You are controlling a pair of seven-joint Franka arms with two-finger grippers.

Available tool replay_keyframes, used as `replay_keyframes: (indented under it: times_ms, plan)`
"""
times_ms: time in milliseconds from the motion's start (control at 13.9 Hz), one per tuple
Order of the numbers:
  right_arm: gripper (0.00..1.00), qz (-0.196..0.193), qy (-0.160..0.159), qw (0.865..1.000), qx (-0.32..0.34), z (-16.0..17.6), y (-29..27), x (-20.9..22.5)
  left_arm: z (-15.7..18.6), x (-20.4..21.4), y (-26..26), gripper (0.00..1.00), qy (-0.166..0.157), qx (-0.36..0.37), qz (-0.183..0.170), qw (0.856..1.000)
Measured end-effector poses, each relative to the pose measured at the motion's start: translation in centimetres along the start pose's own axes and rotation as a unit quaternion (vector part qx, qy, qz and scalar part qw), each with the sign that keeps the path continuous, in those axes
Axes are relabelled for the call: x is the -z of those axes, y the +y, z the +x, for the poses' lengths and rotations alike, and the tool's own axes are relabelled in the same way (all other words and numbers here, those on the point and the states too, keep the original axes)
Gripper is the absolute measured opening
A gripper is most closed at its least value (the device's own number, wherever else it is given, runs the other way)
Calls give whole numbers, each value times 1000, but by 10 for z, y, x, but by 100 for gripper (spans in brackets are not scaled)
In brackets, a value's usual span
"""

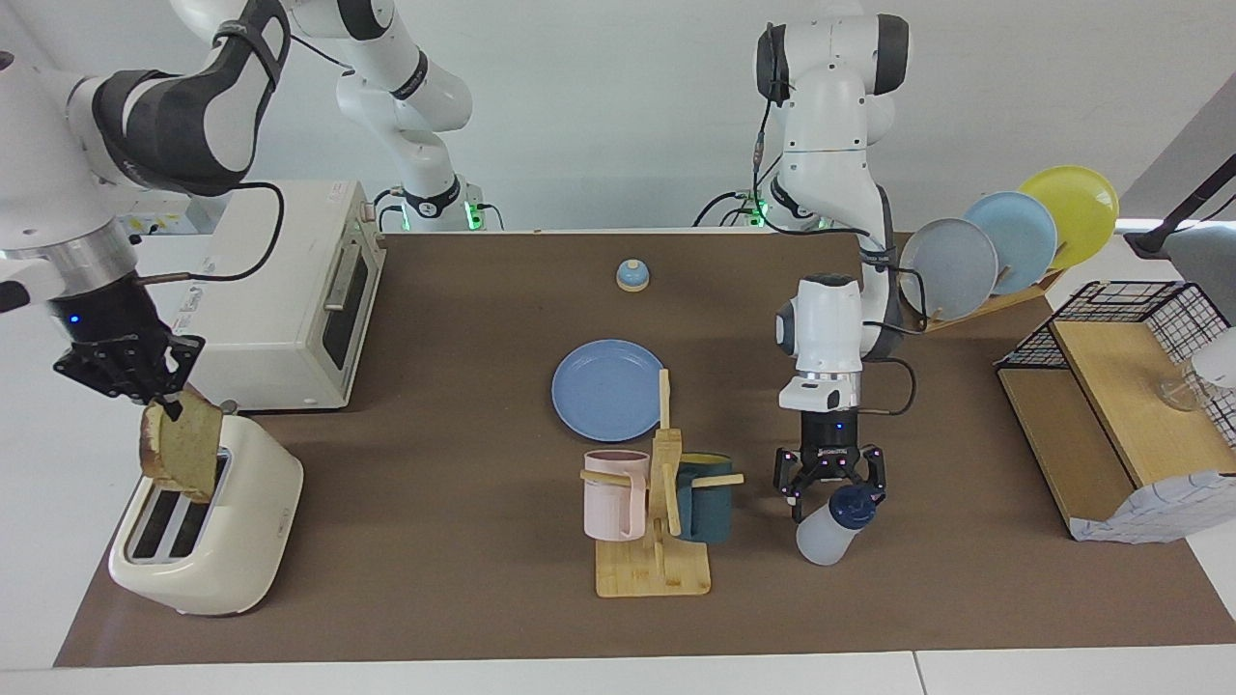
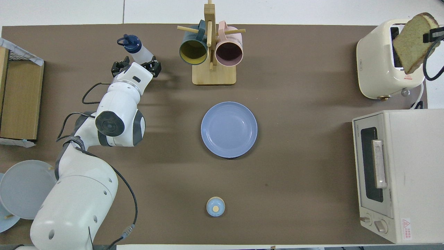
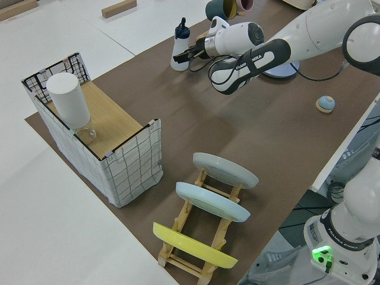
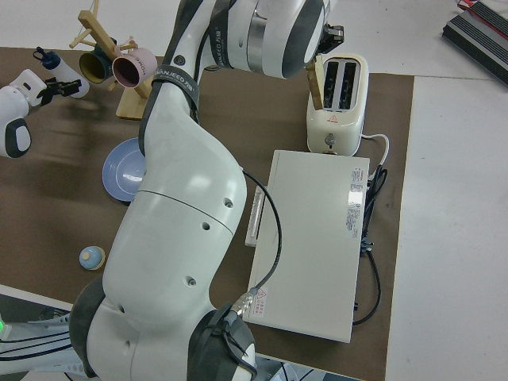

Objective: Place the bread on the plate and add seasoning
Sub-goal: 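Reach the left gripper to the white bottle and grasp it, then pull the toast from the toaster and lower it onto the blue plate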

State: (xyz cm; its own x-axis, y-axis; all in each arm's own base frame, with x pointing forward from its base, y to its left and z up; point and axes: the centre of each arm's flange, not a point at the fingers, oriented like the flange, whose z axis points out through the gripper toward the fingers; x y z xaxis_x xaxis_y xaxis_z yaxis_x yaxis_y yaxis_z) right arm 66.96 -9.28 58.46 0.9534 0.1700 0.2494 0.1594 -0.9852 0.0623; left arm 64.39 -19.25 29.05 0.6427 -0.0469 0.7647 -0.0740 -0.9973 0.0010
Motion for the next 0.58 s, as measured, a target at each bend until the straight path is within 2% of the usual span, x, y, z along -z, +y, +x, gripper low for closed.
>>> replay_keyframes:
  times_ms: [360, 576]
  plan:
    - [7, 3, -92, 995, 36, -8, -44, -4, 4, -11, -4, 100, -12, -1, 6, 1000]
    - [7, 9, -102, 993, 57, -8, -74, 9, 6, -17, -4, 100, -16, -2, 7, 1000]
